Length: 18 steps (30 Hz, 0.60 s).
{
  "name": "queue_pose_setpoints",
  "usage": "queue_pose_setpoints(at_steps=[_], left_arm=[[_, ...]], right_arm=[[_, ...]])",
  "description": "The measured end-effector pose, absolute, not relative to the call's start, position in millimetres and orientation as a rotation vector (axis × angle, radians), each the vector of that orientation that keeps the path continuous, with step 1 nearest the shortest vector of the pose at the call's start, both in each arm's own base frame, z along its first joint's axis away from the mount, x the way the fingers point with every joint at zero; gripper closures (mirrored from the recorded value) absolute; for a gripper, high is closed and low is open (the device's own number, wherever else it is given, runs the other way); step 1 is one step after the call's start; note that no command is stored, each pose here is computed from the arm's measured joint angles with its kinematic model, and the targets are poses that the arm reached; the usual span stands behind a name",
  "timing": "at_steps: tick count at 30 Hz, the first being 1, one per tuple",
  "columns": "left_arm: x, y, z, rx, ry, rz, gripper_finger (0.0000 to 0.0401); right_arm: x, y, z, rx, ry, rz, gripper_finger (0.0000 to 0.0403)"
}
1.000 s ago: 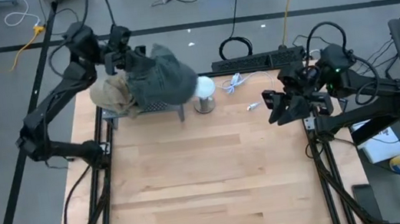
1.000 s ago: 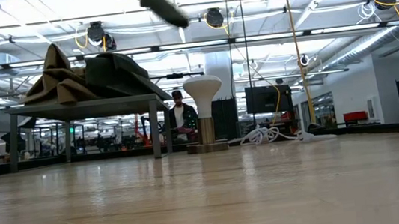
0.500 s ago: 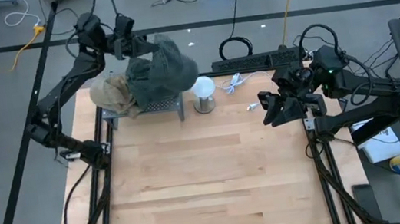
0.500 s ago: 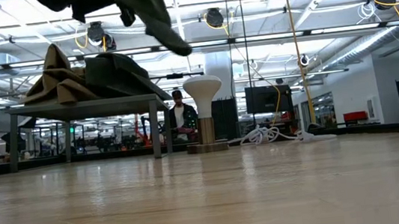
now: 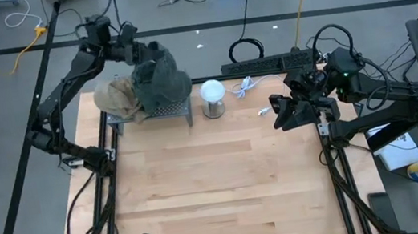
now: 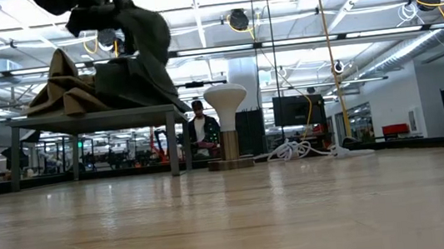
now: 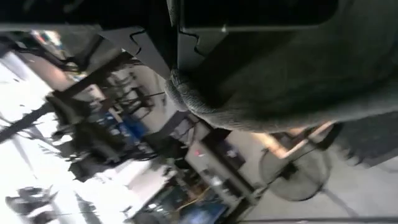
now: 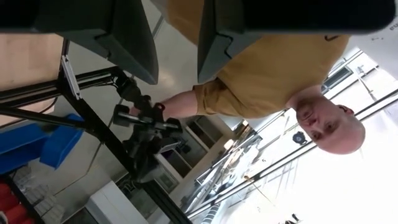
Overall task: Pick & Place hat
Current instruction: Stack the black cap on the stacked black caps on the shelf
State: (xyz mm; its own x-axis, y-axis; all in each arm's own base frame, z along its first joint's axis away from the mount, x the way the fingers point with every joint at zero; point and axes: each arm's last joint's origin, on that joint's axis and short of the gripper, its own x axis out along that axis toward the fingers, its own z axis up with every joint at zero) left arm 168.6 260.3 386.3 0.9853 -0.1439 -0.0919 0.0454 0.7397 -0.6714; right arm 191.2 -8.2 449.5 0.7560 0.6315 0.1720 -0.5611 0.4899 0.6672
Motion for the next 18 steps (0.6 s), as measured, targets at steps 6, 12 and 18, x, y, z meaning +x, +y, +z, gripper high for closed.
queue_pose_setpoints(at_steps=[6, 12, 18], left_arm=[[157, 265, 376, -0.736, 0.176, -0.014, 0.0398], [145, 266, 373, -0.785, 0.188, 0.022, 0.0398], [132, 258, 363, -0.864, 0.269, 0.127, 0.0398]], right_arm=[[191, -8, 449, 0.772, 0.100, 0.725, 0.0298], [191, -8, 449, 0.772, 0.100, 0.725, 0.0298], [191, -8, 449, 0.767, 0.098, 0.725, 0.0298]])
